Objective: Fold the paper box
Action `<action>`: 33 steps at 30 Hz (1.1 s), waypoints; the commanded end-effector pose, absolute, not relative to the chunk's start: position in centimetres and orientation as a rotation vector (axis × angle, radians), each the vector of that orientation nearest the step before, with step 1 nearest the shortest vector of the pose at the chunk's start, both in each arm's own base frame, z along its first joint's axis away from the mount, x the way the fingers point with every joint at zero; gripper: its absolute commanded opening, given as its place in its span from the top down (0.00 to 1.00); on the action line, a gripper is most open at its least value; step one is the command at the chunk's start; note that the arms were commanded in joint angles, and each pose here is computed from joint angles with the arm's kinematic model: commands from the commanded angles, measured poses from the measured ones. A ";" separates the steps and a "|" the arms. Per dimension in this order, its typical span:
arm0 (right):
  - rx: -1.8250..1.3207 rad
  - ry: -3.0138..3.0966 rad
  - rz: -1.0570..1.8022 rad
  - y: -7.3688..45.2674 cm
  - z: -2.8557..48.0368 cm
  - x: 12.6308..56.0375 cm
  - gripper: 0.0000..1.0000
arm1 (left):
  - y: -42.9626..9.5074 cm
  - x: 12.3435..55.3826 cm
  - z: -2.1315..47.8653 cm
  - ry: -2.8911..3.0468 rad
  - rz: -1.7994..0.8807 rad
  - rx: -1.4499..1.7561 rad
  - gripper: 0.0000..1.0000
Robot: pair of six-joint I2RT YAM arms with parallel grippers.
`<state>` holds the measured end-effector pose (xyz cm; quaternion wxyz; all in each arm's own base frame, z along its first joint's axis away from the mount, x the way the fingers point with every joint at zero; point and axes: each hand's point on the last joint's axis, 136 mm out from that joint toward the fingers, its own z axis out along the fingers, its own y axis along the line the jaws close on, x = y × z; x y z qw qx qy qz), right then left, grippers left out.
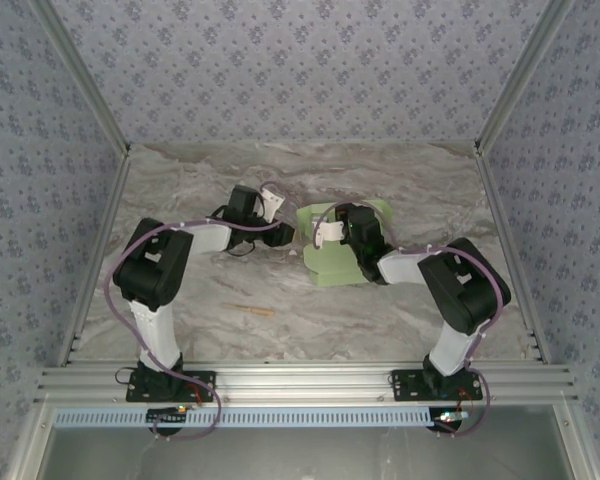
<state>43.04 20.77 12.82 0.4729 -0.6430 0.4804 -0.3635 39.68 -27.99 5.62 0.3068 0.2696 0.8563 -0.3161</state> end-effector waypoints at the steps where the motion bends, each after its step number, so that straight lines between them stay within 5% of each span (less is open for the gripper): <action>1: -1.603 1.160 -0.877 20.6 11.8 43.0 0.96 | -29.3 40.0 6.7 2.184 -0.876 0.813 0.55; 33: -1.605 1.242 -0.800 20.3 11.6 42.9 0.97 | -33.9 39.2 8.9 2.038 -1.173 0.995 0.58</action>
